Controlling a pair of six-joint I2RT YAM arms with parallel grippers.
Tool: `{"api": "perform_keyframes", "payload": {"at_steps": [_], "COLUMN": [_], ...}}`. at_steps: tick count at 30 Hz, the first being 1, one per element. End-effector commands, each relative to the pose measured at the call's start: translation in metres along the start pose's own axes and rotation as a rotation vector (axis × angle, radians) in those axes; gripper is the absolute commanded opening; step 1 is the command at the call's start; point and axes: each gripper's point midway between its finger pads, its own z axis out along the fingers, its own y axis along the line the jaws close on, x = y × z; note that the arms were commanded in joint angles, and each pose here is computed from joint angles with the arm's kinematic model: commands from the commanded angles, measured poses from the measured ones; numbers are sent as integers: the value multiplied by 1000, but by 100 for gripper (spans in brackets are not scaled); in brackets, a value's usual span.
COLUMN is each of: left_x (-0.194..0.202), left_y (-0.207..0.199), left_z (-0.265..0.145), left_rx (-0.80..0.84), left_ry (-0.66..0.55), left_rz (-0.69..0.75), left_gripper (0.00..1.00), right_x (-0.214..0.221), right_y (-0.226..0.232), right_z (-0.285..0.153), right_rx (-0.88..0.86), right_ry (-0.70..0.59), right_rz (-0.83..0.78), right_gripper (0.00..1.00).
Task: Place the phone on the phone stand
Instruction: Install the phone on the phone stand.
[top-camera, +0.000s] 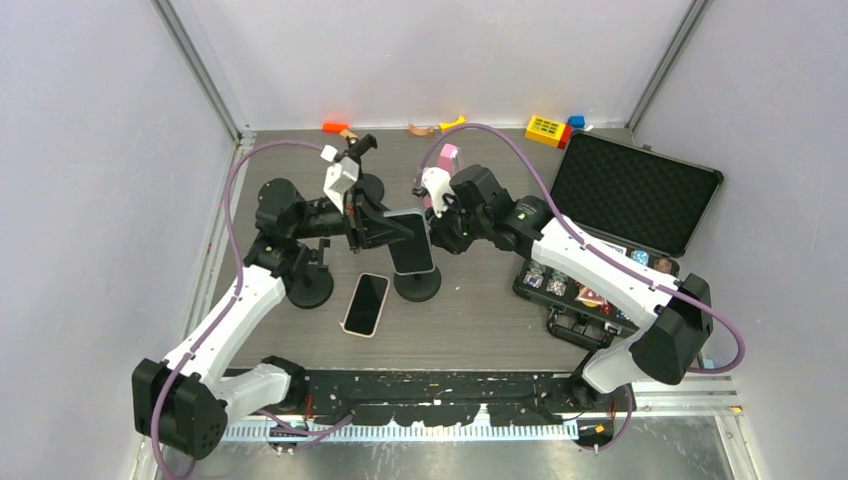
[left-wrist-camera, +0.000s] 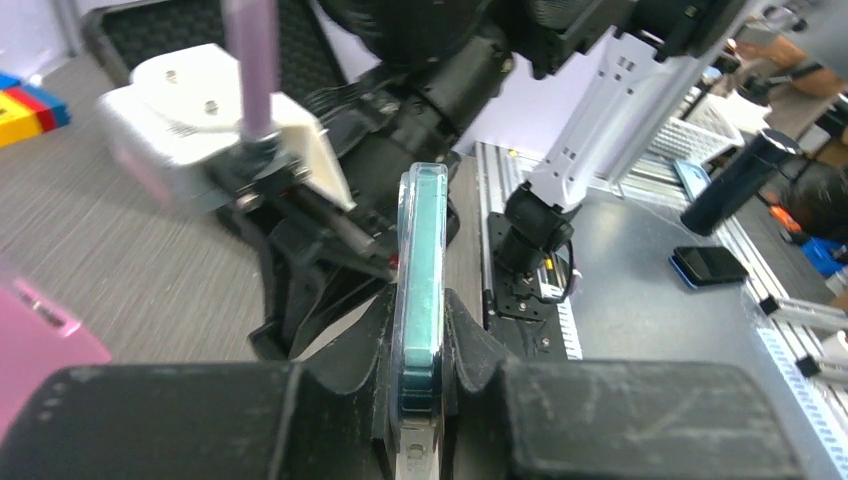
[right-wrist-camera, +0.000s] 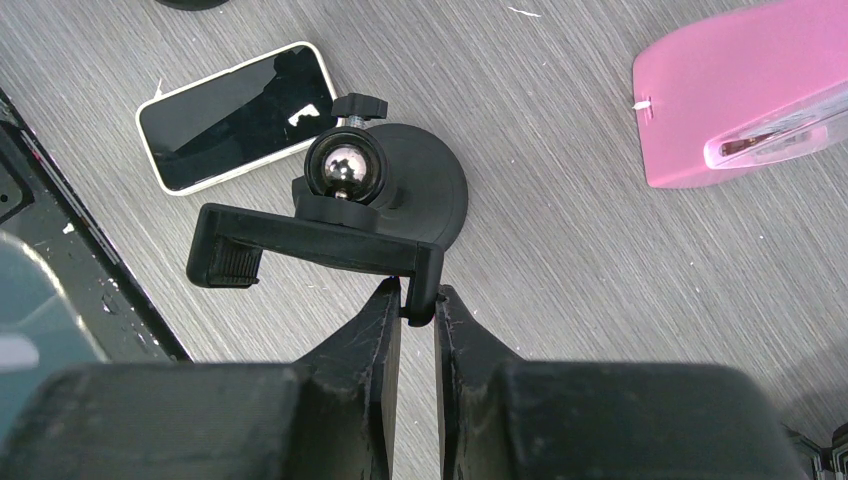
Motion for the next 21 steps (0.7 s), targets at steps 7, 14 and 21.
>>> {"api": "perform_keyframes", "payload": {"at_steps": [7, 14, 21], "left_x": [5, 15, 17], "left_y": [-43, -41, -32], "left_z": [30, 47, 55], "left_rx": [293, 385, 401], "left_ry": [-25, -44, -81], "left_rz": [271, 329, 311], "left_gripper": [0, 0, 0], "right_x": [-25, -26, -23], "right_y": [9, 12, 13], "right_z": [-6, -12, -10], "right_rx": [-60, -114, -126], "right_ry": [-78, -97, -147], "right_rz": [5, 14, -6], "right_gripper": [0, 0, 0]}}
